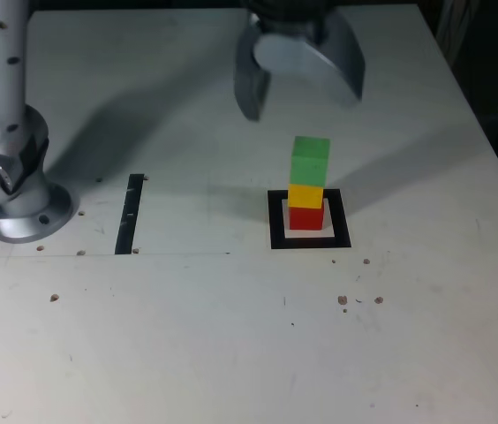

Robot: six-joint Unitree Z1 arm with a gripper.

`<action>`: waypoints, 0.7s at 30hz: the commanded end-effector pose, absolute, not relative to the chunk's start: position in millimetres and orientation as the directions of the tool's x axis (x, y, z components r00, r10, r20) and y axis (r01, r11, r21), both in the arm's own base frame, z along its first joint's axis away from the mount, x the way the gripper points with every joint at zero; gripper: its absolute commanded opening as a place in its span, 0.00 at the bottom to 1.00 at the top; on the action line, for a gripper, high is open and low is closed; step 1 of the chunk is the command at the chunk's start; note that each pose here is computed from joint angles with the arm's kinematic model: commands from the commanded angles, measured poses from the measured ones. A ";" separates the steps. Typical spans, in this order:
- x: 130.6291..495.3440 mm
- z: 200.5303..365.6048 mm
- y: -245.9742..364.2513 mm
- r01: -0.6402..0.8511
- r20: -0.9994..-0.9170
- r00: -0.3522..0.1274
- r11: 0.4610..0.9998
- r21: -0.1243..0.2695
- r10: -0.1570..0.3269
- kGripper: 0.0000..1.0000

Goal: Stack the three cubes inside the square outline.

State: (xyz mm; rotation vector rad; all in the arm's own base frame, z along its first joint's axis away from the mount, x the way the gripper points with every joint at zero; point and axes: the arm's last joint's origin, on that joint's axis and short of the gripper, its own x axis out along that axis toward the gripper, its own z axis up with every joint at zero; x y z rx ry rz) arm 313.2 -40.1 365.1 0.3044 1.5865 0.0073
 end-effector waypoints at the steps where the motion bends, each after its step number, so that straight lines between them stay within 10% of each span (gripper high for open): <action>1: 294.6 379.1 -36.7 0.188 -0.979 0.028 0.961 0.201 0.200 0.99; 10: 224.7 367.8 -25.4 0.189 -0.979 -0.051 0.965 0.182 0.195 0.99; 21: 158.2 281.6 -7.3 0.096 -0.985 -0.143 0.992 0.084 0.097 0.99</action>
